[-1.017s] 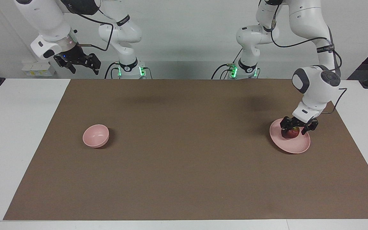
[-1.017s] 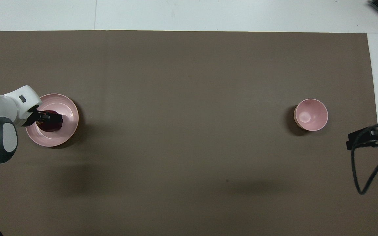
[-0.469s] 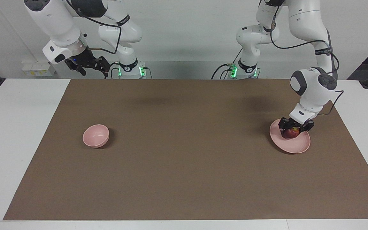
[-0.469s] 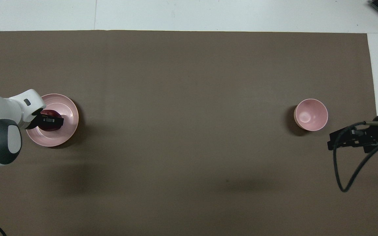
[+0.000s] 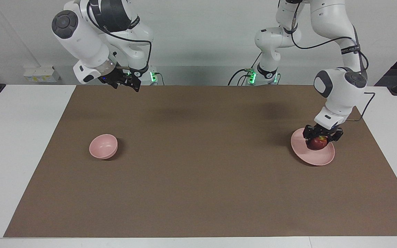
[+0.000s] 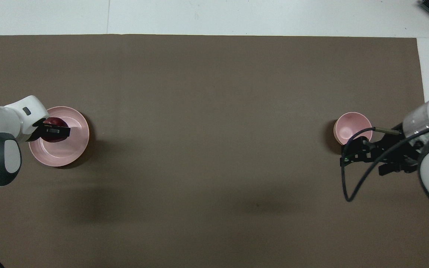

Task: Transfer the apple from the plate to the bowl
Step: 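Lift the apple with the left gripper while the right gripper reaches toward it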

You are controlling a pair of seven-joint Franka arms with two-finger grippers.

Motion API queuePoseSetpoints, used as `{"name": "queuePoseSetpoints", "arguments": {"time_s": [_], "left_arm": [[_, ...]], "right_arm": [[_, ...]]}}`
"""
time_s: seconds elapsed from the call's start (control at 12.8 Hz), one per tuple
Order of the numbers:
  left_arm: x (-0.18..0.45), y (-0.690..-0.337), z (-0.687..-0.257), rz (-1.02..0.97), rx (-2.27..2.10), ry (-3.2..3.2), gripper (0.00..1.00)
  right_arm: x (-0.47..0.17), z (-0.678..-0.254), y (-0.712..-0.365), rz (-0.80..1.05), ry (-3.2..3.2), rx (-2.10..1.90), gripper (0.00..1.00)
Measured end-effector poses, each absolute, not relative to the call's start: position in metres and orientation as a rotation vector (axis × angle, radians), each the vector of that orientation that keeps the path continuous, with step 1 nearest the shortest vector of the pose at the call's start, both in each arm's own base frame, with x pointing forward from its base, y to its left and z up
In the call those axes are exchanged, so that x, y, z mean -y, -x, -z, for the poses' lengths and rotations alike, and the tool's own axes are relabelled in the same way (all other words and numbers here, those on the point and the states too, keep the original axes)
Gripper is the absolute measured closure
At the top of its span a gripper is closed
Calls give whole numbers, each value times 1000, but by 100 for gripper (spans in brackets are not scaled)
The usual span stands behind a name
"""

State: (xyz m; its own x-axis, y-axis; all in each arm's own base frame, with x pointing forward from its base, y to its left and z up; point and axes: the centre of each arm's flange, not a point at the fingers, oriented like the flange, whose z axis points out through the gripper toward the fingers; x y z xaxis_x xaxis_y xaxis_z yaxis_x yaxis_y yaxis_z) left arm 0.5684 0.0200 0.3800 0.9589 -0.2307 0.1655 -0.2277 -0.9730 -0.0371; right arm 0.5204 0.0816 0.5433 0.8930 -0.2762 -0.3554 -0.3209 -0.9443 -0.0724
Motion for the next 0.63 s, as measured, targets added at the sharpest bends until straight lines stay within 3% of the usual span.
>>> {"name": "queuePoseSetpoints", "arguments": {"time_s": [0.31,0.63], "left_arm": [[40,-553,-412,239,-355,3204,22],[122,-541,-418,224,-264,3352,22]], "right_arm": [[-129,-501,-532,-649,2770,-740,0],[-174,-456,-521,-800,2534,-989,0]]}}
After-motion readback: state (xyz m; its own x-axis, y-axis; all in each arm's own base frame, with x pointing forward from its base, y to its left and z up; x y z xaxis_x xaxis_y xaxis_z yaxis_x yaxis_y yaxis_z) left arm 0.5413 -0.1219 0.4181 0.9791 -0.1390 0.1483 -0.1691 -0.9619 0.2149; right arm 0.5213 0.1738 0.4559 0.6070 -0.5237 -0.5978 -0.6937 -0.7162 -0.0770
